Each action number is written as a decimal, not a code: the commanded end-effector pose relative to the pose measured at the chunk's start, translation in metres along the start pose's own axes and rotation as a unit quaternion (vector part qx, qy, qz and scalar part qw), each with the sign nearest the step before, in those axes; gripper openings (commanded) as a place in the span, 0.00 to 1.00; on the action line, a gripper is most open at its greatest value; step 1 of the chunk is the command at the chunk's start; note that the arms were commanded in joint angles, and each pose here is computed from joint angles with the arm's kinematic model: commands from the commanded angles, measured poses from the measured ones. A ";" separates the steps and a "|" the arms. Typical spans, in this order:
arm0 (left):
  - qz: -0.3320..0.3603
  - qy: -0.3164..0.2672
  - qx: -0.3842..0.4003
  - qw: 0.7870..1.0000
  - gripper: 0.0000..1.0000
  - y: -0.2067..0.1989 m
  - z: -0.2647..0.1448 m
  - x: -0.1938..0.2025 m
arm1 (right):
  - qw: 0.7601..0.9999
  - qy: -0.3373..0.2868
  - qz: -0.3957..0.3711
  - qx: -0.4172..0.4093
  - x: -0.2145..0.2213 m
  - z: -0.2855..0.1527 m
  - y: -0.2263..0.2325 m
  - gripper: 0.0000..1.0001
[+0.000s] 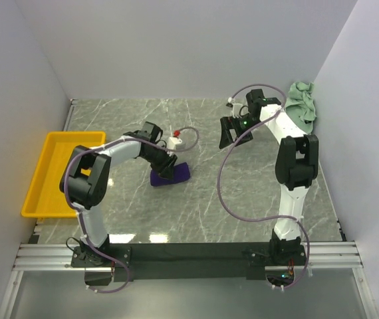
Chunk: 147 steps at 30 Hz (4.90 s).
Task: Roll the towels
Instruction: Place the rolled towel into the container, then move the towel to the center of the board
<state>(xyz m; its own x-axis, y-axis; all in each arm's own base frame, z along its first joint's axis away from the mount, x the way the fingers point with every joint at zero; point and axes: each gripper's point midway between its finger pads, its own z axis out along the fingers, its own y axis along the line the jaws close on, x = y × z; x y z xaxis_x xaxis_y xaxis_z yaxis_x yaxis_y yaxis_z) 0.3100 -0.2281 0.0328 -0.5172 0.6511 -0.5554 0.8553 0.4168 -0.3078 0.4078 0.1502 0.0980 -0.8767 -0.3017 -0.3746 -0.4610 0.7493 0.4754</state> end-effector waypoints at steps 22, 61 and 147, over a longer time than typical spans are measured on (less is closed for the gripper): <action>-0.267 0.005 -0.074 0.961 0.01 0.036 -0.069 0.049 | 0.999 -0.031 -0.004 0.006 -0.020 -0.026 0.017 1.00; -0.540 -0.197 -0.322 0.752 0.01 0.247 -0.269 0.156 | 1.000 -0.010 0.011 0.008 0.006 -0.018 0.015 1.00; -0.169 -0.229 -0.444 0.850 0.99 0.170 -0.371 -0.087 | 0.670 -0.037 -0.033 0.741 -0.048 -0.237 -0.360 0.74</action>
<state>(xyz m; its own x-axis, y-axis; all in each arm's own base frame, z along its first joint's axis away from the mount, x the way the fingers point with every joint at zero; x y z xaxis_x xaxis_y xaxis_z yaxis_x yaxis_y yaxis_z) 0.4887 0.0207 0.2913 -0.5308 0.1433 -0.8353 0.1950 0.9798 0.0443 0.5717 -0.2092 0.0998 -0.8351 -0.3272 -0.4421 0.1203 0.6757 -0.7273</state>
